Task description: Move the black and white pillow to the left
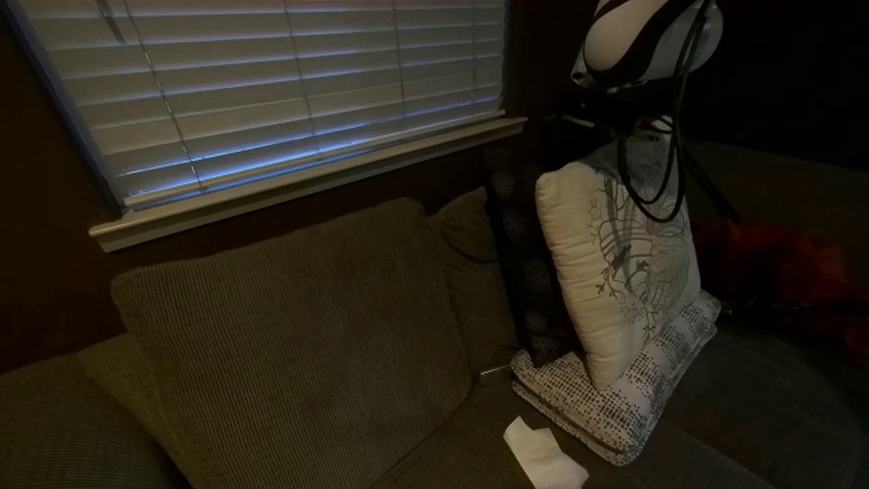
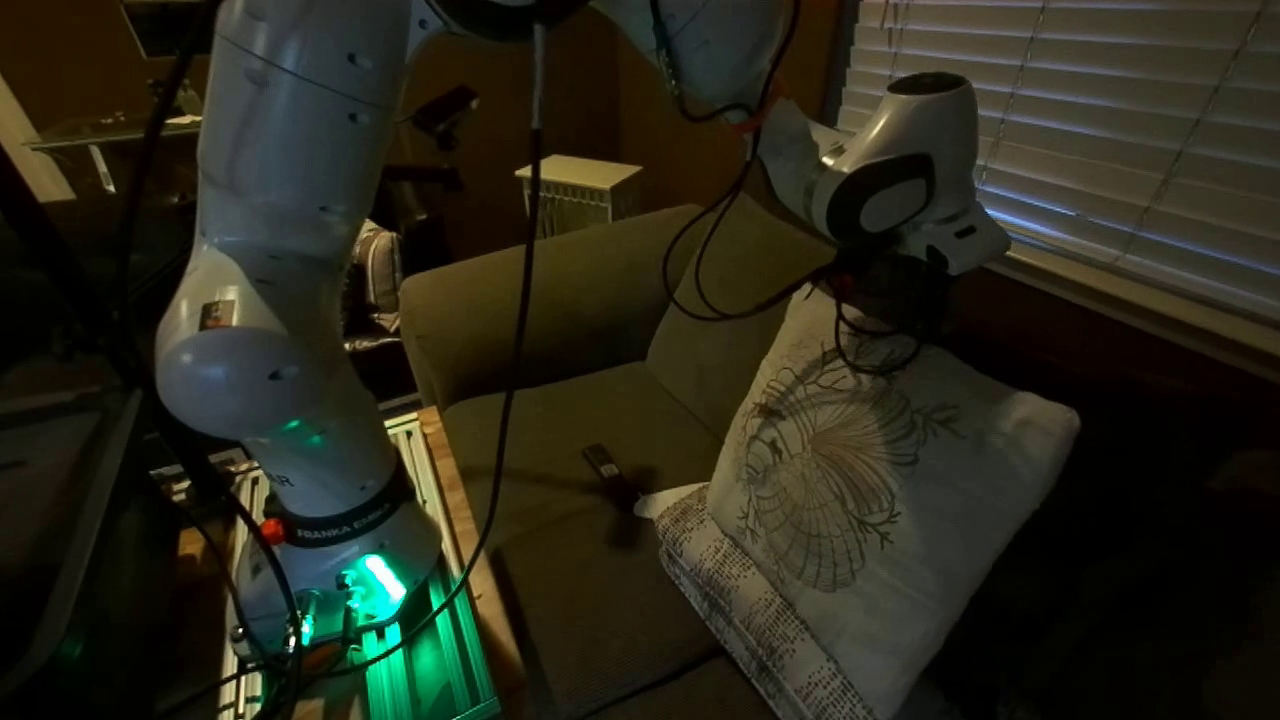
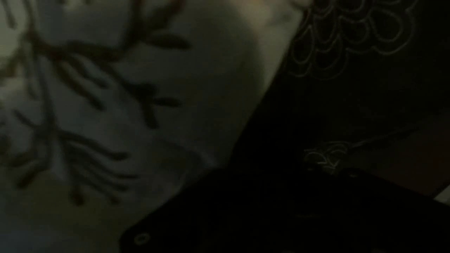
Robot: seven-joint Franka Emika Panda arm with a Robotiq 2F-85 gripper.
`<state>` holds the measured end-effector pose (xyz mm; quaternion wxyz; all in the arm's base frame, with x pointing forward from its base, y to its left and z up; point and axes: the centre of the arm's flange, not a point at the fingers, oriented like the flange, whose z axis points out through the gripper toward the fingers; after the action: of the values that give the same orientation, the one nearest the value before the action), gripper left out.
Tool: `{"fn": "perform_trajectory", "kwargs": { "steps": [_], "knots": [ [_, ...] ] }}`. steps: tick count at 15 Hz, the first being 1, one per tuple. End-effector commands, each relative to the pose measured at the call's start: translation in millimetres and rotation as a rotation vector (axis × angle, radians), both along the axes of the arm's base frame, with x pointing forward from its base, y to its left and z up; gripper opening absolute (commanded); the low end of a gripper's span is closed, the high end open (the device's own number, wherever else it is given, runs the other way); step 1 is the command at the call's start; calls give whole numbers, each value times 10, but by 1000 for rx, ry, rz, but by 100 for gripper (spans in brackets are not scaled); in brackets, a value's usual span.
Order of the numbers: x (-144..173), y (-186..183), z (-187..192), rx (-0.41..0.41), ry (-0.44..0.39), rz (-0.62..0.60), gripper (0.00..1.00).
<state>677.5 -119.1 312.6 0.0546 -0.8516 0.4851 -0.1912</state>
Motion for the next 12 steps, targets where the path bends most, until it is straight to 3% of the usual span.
{"fn": "perform_trajectory", "kwargs": {
  "steps": [1, 8, 10, 12],
  "knots": [
    [-86, 144, 190, 17, 9, 17, 0],
    [-138, 149, 269, 17, 55, 15, 1],
    [-162, 136, 279, 28, 79, 11, 29],
    [-193, 129, 312, 38, 98, 14, 40]
  ]
}}
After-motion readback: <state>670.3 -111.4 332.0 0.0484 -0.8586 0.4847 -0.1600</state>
